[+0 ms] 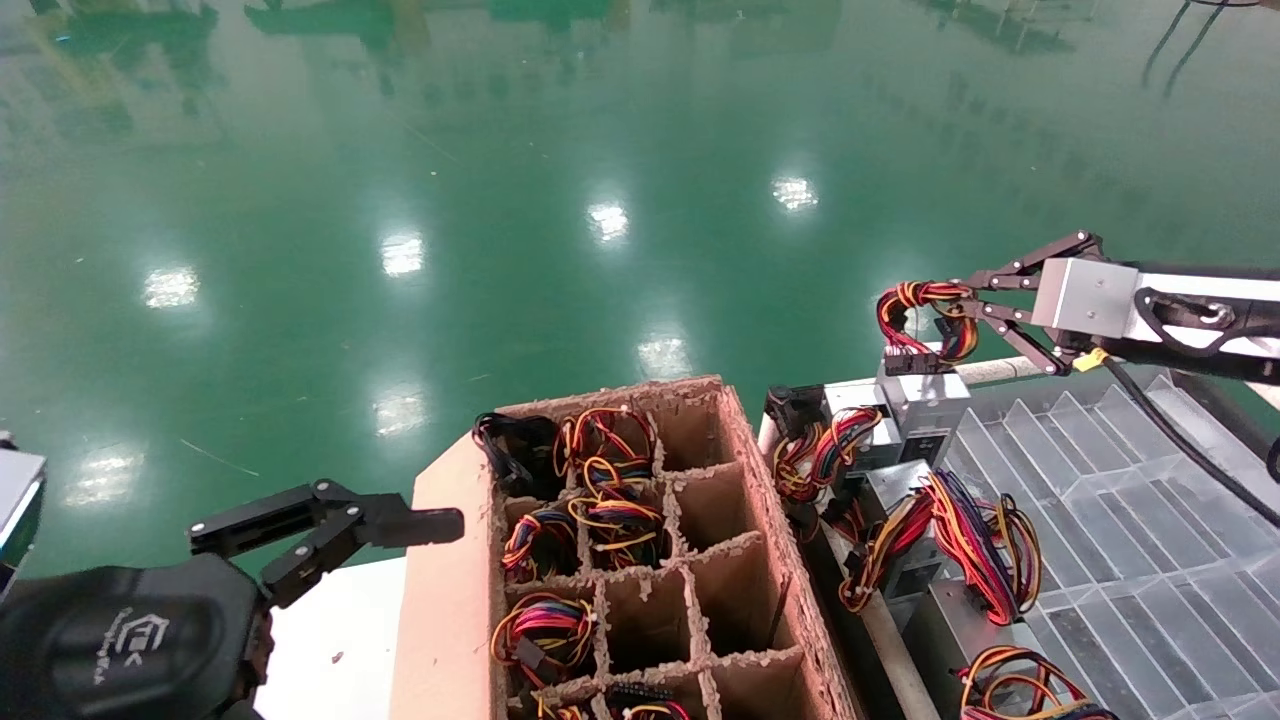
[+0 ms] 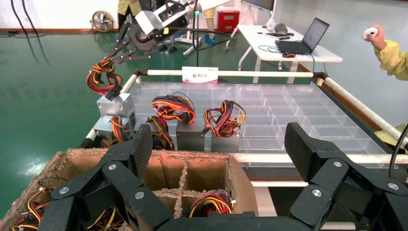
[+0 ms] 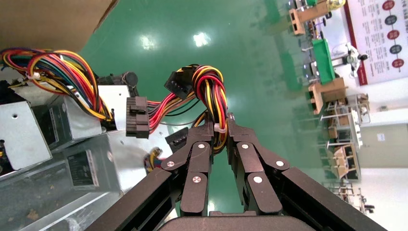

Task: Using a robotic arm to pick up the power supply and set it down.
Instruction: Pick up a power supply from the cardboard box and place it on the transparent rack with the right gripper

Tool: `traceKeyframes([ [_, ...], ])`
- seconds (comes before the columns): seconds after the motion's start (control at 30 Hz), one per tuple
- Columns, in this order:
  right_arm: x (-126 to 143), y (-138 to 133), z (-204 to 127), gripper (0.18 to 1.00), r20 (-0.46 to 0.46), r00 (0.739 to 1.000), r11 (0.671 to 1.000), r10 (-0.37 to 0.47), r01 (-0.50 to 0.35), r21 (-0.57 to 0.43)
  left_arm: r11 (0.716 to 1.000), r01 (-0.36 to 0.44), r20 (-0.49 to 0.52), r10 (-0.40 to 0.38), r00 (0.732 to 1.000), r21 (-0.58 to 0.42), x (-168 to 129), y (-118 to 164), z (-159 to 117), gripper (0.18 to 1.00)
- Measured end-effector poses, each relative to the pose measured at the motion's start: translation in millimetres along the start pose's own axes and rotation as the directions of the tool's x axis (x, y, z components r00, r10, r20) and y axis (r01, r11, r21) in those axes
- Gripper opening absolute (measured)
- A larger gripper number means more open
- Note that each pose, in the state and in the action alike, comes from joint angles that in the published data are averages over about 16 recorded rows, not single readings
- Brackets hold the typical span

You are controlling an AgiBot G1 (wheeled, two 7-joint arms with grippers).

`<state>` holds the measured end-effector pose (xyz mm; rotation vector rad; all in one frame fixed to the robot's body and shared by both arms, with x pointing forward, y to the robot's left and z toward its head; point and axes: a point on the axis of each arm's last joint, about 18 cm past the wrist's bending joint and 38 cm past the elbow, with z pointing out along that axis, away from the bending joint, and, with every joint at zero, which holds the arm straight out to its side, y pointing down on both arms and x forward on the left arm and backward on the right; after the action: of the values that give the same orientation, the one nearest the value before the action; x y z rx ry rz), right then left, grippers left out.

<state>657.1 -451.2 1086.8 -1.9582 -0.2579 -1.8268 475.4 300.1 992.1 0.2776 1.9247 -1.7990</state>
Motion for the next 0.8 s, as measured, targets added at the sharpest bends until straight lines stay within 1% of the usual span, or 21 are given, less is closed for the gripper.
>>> traceKeyframes([
  [0.37, -6.7, 18.4, -7.4, 0.223, -0.021, 0.999, 0.998, 0.028, -0.029, -0.054, 1.0, 0.0, 0.0, 0.0, 1.0, 0.0, 0.0, 0.0, 0.0, 1.001],
  [0.8, 3.0, 41.7, -11.2, 0.223, -0.084, 0.996, 0.983, 0.029, -0.043, -0.177, 1.0, 0.0, 0.0, 0.0, 1.0, 0.0, 0.0, 0.0, 0.0, 1.001],
])
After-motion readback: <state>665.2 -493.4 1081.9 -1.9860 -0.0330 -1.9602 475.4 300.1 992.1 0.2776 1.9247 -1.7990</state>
